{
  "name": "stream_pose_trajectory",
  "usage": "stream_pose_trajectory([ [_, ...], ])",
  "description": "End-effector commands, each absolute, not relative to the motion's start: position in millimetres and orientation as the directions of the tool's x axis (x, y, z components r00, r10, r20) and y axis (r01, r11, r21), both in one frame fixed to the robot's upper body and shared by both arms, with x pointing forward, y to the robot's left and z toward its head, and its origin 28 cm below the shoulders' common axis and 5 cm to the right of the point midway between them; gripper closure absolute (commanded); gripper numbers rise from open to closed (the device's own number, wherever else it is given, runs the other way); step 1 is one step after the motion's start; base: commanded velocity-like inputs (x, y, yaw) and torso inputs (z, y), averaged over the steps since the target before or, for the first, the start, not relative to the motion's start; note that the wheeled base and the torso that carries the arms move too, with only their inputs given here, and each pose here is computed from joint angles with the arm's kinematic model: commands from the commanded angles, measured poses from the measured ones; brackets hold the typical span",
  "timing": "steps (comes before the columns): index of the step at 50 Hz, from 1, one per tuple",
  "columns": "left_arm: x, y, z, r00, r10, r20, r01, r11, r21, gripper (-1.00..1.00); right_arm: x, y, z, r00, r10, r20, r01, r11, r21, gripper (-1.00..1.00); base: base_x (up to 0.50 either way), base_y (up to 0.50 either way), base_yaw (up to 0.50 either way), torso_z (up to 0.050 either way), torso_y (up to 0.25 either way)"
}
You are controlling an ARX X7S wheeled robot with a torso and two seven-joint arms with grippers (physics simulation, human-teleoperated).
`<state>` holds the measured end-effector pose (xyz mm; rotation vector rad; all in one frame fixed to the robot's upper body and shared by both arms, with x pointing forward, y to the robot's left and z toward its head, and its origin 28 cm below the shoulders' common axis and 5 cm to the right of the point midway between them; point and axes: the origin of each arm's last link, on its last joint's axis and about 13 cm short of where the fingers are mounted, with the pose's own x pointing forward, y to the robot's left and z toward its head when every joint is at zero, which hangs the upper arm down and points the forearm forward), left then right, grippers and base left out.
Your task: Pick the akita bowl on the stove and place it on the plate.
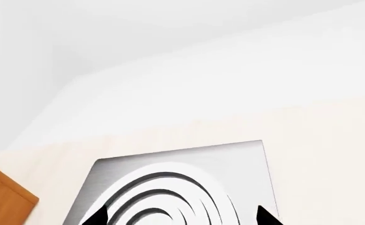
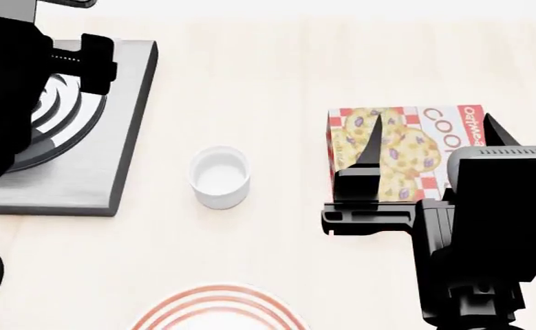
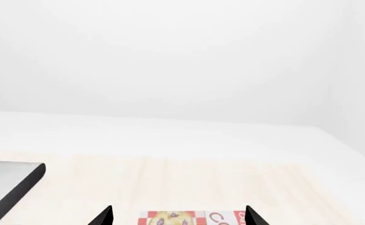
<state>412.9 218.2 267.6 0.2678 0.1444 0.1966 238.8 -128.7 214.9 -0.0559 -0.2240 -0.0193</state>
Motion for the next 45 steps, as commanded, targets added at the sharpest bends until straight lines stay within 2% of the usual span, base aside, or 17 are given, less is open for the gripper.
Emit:
stream_pose_trajectory([
  [1, 412.9, 220.4, 261.4, 0.958, 0.248, -0.143, -0.195, 0.931, 0.308, -1.00, 238.9, -128.7, 215.0, 0.975, -0.013, 0.222, 0.026, 0.998, -0.053, -1.00, 0.00, 0.00, 0.00, 0.000, 0.000],
  [45, 411.1, 227.4, 246.2, 0.924, 0.330, -0.193, -0.245, 0.899, 0.362, -1.00, 238.4, -128.3, 215.2, 0.976, -0.014, 0.217, 0.026, 0.998, -0.053, -1.00, 0.00, 0.00, 0.00, 0.000, 0.000],
])
